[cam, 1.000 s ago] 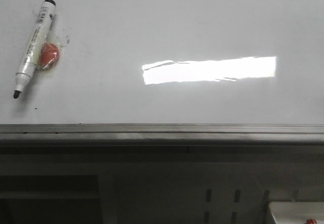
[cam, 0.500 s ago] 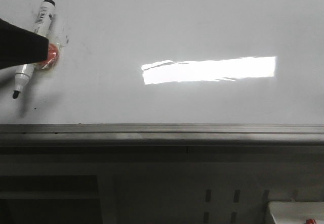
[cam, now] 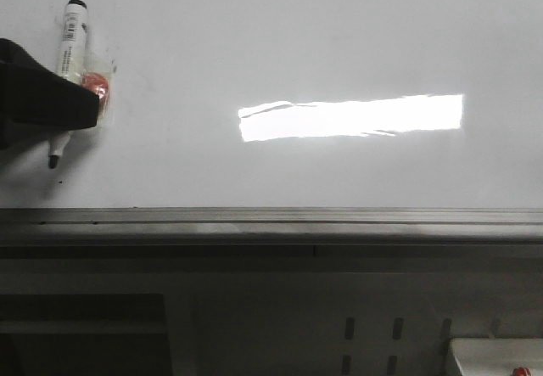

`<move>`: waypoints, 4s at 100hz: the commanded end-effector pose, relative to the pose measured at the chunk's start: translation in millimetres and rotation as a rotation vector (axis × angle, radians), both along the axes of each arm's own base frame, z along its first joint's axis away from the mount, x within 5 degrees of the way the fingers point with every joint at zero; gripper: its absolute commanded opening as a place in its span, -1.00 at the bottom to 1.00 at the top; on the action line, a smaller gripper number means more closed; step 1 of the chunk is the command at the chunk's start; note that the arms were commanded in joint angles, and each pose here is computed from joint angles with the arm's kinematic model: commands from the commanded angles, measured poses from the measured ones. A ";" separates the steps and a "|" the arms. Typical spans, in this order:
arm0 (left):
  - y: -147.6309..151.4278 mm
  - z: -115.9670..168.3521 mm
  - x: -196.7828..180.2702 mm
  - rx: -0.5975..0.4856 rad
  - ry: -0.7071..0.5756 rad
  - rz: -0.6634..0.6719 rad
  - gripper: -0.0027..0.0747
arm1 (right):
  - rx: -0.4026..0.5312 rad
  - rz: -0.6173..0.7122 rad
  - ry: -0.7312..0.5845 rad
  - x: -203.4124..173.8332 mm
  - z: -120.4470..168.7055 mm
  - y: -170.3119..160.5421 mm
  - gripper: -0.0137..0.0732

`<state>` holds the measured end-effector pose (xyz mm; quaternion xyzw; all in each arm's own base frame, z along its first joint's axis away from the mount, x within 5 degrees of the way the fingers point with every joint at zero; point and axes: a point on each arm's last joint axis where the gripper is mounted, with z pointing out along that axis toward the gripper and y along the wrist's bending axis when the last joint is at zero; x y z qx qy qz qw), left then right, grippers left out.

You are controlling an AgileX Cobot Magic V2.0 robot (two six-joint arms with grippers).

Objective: Write number 4 on whiteboard

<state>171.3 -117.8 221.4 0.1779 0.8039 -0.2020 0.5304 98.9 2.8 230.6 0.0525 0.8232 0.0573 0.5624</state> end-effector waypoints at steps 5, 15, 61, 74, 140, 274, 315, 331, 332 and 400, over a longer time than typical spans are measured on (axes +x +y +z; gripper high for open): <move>-3.3 10.1 2.8 -0.034 -0.029 0.000 -0.98 | 0.012 0.001 -0.077 4.4 24.8 0.5 -0.81; -4.2 9.5 2.0 -0.003 -0.042 -0.026 -0.98 | 0.015 0.046 -0.056 3.9 34.4 4.9 -0.81; -26.8 36.9 -27.3 0.272 -0.633 -0.549 -0.98 | 0.016 0.724 -0.091 12.8 91.6 93.2 -0.06; -29.6 38.3 -31.7 0.280 -0.689 -0.608 -0.98 | -0.011 0.882 -0.113 11.7 104.9 124.8 0.21; -33.1 37.0 -39.2 0.316 -0.762 -0.711 -0.98 | -0.080 0.958 -0.119 43.3 107.2 187.3 -0.20; 30.8 75.5 -56.6 0.080 -0.454 -0.149 0.04 | -0.188 0.778 -0.118 132.7 145.3 192.1 -0.83; 30.8 75.5 -56.6 0.080 -0.454 -0.149 0.04 | -0.218 0.841 0.041 128.5 100.2 207.6 -0.83; 30.8 75.5 -56.6 0.080 -0.454 -0.149 0.04 | -0.213 0.827 0.047 130.4 97.4 204.9 -0.83; 30.8 75.5 -56.6 0.080 -0.454 -0.149 0.04 | -0.213 0.825 0.048 130.3 97.9 204.2 -0.83; 30.7 75.8 -56.6 0.079 -0.458 -0.150 0.04 | -0.163 0.780 -0.008 111.3 139.0 169.0 -0.83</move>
